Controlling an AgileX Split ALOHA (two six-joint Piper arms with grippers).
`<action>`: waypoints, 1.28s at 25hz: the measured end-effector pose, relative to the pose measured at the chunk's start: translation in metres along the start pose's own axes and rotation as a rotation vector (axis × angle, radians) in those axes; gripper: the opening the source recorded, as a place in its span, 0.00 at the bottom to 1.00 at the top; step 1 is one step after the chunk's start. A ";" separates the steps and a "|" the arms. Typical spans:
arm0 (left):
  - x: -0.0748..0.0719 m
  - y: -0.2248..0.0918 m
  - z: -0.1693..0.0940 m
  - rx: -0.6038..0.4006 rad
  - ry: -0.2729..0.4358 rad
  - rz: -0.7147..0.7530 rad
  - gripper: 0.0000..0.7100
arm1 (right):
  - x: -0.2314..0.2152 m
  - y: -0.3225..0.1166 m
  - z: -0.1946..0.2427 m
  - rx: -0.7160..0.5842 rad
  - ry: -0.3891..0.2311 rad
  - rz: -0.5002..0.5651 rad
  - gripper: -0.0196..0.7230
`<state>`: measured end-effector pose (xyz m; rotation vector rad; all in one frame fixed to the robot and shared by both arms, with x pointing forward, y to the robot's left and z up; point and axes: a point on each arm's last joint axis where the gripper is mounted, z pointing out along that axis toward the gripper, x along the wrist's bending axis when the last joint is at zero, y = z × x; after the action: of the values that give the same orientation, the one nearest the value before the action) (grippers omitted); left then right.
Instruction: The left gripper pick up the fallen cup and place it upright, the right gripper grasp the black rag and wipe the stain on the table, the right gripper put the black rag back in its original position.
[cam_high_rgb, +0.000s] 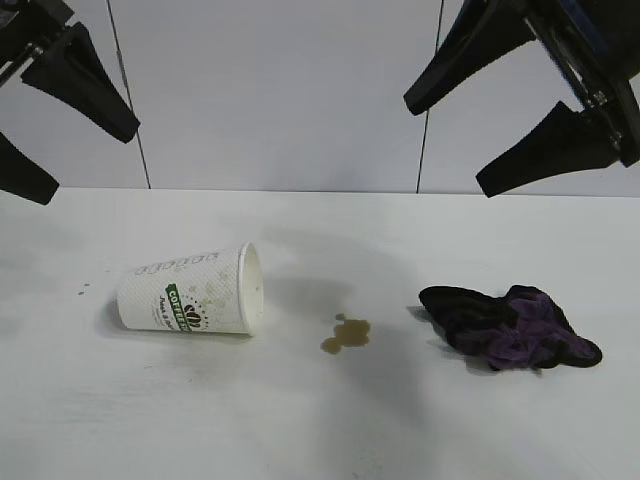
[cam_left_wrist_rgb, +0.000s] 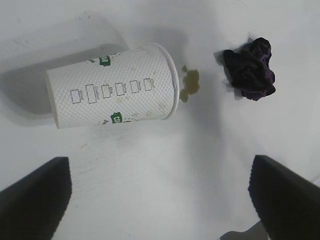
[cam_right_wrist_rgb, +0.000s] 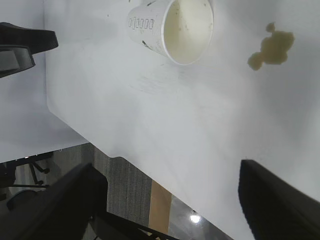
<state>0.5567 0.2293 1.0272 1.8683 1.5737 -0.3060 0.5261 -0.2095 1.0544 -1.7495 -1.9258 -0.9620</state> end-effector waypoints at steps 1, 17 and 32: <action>0.000 0.000 0.000 0.000 0.000 0.000 0.98 | 0.000 0.000 0.000 0.000 0.000 0.000 0.76; 0.000 0.000 0.000 0.000 0.000 0.000 0.98 | 0.000 0.000 0.000 0.000 0.000 0.000 0.76; -0.006 0.003 0.004 -0.020 0.018 0.332 0.98 | 0.001 -0.002 0.000 0.026 0.011 -0.001 0.76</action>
<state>0.5589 0.2222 1.0286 2.0797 1.2443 -0.1239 0.5238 -0.2087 1.0552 -1.7248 -1.9242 -0.9414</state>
